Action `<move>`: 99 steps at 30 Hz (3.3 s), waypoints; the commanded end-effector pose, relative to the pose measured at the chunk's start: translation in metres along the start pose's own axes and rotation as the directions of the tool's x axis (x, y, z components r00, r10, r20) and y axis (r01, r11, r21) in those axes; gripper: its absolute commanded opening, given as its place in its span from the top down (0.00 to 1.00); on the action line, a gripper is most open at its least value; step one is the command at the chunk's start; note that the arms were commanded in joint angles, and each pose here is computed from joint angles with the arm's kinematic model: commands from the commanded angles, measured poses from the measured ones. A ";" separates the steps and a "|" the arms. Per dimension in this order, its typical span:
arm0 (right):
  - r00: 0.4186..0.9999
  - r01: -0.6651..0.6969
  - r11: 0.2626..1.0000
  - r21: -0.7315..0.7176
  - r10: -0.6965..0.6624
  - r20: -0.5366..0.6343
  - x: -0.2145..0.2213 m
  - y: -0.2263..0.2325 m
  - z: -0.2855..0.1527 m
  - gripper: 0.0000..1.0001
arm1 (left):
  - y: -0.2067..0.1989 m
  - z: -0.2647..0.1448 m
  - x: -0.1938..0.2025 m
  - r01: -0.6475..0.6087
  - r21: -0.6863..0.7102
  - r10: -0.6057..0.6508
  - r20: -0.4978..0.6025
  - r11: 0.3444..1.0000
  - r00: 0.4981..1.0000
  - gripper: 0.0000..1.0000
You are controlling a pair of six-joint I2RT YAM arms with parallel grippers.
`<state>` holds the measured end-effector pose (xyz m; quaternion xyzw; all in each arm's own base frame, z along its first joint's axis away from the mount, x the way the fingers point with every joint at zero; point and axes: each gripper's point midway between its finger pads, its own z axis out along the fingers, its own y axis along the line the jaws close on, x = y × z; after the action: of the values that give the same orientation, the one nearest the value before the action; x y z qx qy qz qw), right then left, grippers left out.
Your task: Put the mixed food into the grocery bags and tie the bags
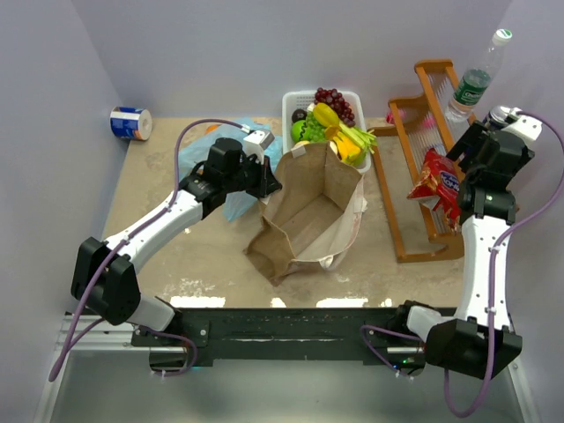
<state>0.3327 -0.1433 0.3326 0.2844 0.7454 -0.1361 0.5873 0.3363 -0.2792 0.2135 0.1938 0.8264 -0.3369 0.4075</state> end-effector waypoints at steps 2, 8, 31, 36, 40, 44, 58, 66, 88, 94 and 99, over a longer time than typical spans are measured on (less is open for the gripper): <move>0.993 -0.005 0.999 -0.032 0.008 0.118 -0.021 0.006 0.010 0.13 | 0.001 -0.006 -0.015 -0.050 -0.019 0.051 0.040 0.999 0.998 1.00; 0.991 0.044 0.999 -0.018 -0.041 0.128 -0.012 0.003 0.022 0.12 | -0.003 -0.011 -0.019 -0.050 -0.005 0.050 0.055 0.999 0.997 1.00; 0.982 0.116 0.992 -0.038 -0.109 0.152 -0.010 0.010 0.046 0.68 | 0.009 -0.009 -0.018 -0.079 -0.067 0.083 0.052 0.995 0.995 1.00; 0.973 0.107 0.992 -0.061 -0.092 0.211 -0.041 0.014 0.024 0.89 | 0.009 -0.010 -0.017 -0.081 -0.067 0.084 0.048 0.994 0.995 1.00; 0.961 0.105 0.984 -0.144 -0.064 0.268 -0.074 0.029 -0.009 1.00 | 0.010 -0.011 -0.019 -0.083 -0.071 0.086 0.051 0.994 0.995 1.00; 0.952 0.124 0.956 -0.267 -0.038 0.303 -0.089 0.064 -0.041 1.00 | 0.009 -0.009 -0.016 -0.090 -0.063 0.093 0.047 0.994 0.995 1.00; 0.968 0.223 0.529 -0.819 -0.221 0.121 0.053 0.276 -0.173 1.00 | 0.013 -0.008 -0.015 -0.119 -0.074 0.122 0.041 0.990 0.992 1.00; 0.838 0.308 0.482 -0.820 -0.545 -0.005 0.171 0.282 -0.171 1.00 | 0.019 -0.010 -0.018 -0.127 -0.109 0.133 0.048 0.986 0.990 1.00; 0.397 0.431 0.549 -0.716 -0.828 -0.396 0.334 0.222 -0.095 1.00 | 0.025 -0.016 -0.023 -0.153 -0.157 0.164 0.061 0.976 0.985 1.00; 0.307 0.492 0.530 -0.690 -0.848 -0.433 0.355 0.201 -0.086 1.00 | 0.026 -0.014 -0.022 -0.150 -0.154 0.160 0.057 0.977 0.985 1.00; 0.306 0.490 0.538 -0.686 -0.843 -0.443 0.357 0.196 -0.087 0.65 | 0.026 -0.013 -0.020 -0.148 -0.153 0.157 0.051 0.977 0.986 1.00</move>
<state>0.3228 0.1678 0.0319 -0.1921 0.9683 -0.0605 0.1475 0.3478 -0.2585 0.2075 0.2108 0.8331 -0.2656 0.4370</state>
